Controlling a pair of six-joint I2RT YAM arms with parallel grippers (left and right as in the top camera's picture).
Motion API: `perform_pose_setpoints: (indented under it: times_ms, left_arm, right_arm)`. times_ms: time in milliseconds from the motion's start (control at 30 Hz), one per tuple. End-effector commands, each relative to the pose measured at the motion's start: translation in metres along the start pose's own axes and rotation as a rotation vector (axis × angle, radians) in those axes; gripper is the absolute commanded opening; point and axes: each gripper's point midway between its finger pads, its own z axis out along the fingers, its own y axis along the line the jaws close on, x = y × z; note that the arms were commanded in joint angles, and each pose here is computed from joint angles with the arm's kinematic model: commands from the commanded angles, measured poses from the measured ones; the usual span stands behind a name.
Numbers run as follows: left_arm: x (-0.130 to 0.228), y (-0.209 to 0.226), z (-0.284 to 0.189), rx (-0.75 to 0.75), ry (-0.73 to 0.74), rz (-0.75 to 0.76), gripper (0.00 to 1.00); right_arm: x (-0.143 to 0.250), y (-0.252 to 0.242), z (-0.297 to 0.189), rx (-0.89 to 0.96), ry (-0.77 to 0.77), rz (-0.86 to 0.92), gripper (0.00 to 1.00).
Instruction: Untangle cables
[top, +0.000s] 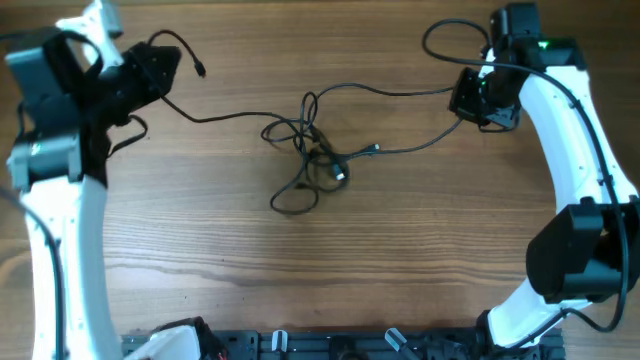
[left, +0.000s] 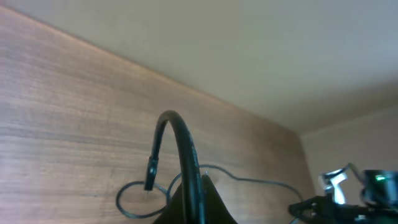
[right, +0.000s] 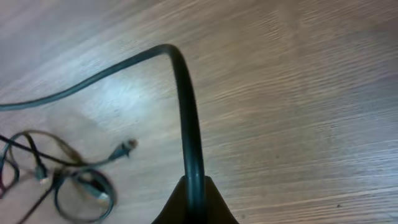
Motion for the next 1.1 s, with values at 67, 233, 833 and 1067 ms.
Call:
perform_pose_setpoints:
  times_ms: [67,233,833,1067]
  left_arm:
    - [-0.019,0.068,-0.064,-0.463,-0.185,-0.096,0.04]
    - [-0.013,0.128,-0.09,-0.767,-0.215,-0.185,0.04]
    - [0.014,0.082,-0.028,-0.398,0.024,-0.133,0.04]
    - [0.024,-0.014,-0.021,0.05,0.109,-0.047,0.04]
  right_arm:
    - [-0.031,-0.062,-0.011,-0.079,-0.018,0.136,0.04]
    - [-0.051,-0.104,-0.036,-0.243,-0.06,0.256,0.04]
    - [0.0,0.054,-0.044,-0.566,0.045,-0.283,0.04]
    - [0.064,0.159,-0.037,-0.614,0.121,-0.468,0.08]
